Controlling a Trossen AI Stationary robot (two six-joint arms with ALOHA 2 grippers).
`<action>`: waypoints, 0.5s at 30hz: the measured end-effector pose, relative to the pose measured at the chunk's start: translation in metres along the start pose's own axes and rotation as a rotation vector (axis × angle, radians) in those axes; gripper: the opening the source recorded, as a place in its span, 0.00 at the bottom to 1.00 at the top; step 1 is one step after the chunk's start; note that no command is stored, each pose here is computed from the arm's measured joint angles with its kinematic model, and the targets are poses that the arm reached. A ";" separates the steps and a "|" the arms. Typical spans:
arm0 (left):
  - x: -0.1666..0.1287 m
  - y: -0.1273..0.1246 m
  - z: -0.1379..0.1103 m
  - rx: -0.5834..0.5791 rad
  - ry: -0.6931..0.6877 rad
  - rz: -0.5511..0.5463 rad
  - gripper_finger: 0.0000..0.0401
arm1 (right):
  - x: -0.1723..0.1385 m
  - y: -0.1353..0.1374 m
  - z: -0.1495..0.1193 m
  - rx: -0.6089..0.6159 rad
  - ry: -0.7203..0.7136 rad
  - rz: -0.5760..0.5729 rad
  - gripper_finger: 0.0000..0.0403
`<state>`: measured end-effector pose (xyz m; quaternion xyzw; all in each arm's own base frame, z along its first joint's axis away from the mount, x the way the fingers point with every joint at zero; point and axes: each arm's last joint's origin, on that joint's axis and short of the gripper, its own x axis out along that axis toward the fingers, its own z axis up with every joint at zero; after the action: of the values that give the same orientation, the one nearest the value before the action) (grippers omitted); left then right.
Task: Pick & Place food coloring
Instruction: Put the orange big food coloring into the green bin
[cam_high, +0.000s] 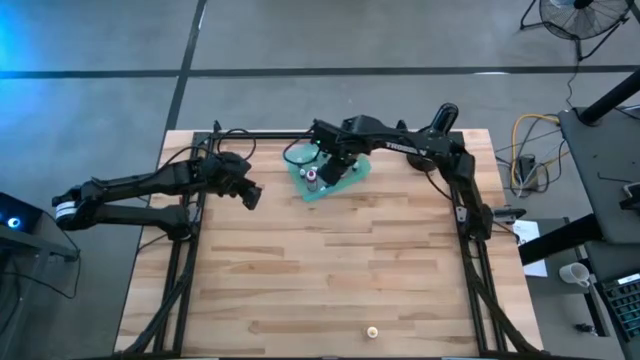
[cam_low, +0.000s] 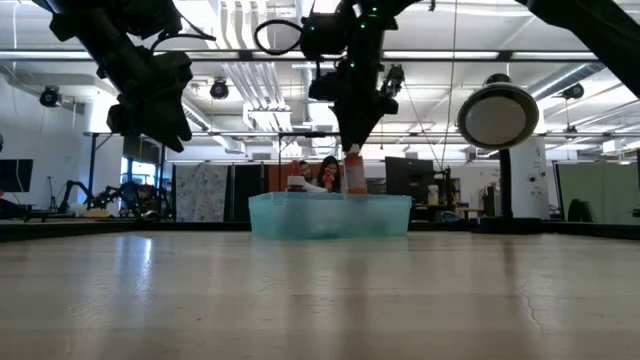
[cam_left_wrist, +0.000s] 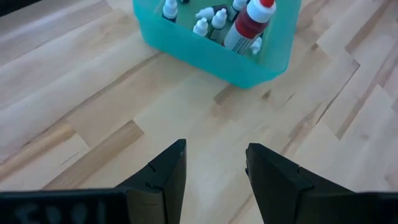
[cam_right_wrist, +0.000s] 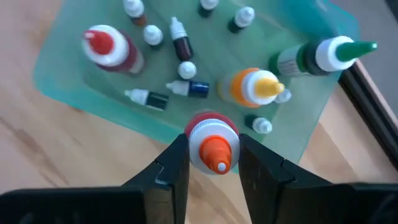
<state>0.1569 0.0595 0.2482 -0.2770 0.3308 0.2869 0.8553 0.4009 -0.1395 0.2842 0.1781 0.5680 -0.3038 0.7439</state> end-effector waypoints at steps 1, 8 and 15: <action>0.000 0.000 0.000 -0.001 0.002 0.001 0.35 | -0.001 0.001 0.001 -0.001 0.000 0.002 0.25; 0.000 0.000 0.000 -0.002 0.002 0.002 0.35 | -0.016 -0.003 0.005 0.011 -0.047 -0.001 0.25; 0.000 0.000 0.000 0.006 -0.004 0.013 0.35 | 0.009 0.002 0.000 0.073 -0.023 -0.008 0.25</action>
<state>0.1566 0.0598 0.2481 -0.2719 0.3316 0.2919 0.8549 0.4039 -0.1402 0.2760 0.1992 0.5488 -0.3292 0.7421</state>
